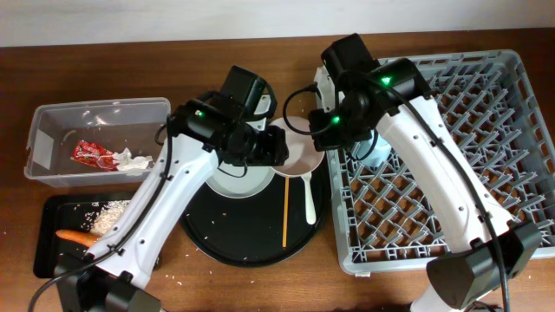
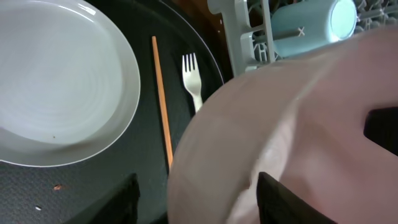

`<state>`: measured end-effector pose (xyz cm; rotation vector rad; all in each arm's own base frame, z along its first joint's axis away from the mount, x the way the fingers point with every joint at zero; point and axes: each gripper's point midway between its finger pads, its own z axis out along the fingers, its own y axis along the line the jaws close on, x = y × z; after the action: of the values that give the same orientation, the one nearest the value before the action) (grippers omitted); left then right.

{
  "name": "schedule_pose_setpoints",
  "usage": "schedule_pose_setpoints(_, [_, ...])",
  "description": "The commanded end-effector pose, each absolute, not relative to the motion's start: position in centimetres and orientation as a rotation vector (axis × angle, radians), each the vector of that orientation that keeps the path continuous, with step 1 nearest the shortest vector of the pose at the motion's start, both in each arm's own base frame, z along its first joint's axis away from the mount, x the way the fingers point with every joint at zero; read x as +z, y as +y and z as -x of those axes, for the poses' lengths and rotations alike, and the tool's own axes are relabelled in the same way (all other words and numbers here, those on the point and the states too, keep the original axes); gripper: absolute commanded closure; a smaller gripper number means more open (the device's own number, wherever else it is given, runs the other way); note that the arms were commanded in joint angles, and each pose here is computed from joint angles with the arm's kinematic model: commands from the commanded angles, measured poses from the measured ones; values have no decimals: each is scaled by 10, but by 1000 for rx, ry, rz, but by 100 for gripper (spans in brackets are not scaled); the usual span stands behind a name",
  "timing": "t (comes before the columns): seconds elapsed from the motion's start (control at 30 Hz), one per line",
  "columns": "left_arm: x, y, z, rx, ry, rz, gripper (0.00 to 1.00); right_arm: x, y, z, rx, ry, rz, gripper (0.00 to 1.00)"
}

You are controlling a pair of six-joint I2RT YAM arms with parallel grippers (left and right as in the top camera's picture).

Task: Sort waste into correct bins and load items into the dishwasher rack
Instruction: 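Place the pink bowl upside down in the rack with the right gripper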

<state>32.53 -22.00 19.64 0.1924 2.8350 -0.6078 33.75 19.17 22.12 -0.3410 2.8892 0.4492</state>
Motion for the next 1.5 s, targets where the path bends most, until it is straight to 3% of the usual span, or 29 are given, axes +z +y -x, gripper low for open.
schedule_pose_setpoints(0.0, [224,-221,-331,-713,2766,-189,38,226,199,-337,485,2868,354,96])
schedule_pose_setpoints(0.13, [264,-221,-333,-760,2655,-204,38,227,196,-346,445,2834,345,96])
schedule_pose_setpoints(0.3, [325,-201,-326,-679,2454,-245,34,231,163,-383,115,2711,268,96])
schedule_pose_setpoints(0.37, [332,-179,-325,-540,2429,-184,19,245,133,-412,-143,2577,176,96])
schedule_pose_setpoints(0.4, [330,-173,-321,-511,2445,-174,2,261,106,-427,-356,2466,90,96])
schedule_pose_setpoints(0.43, [327,-172,-320,-505,2460,-172,1,273,88,-433,-491,2394,39,96])
schedule_pose_setpoints(0.6, [325,-172,-318,-503,2470,-173,1,307,10,-449,-900,2254,11,96])
schedule_pose_setpoints(0.83, [325,-172,-318,-503,2470,-174,1,288,-115,-481,-1083,2253,-199,96])
schedule_pose_setpoints(0.97, [325,-172,-318,-503,2470,-174,1,258,-135,-500,-1264,2298,-74,96])
schedule_pose_setpoints(1.13, [325,-172,-318,-503,2470,-174,1,218,-150,-495,-1559,2368,61,96])
schedule_pose_setpoints(1.3, [325,-172,-318,-503,2470,-174,1,181,-144,-483,-1596,2432,153,96])
schedule_pose_setpoints(1.47, [325,-172,-318,-503,2470,-173,1,169,-94,-493,-1515,2406,278,96])
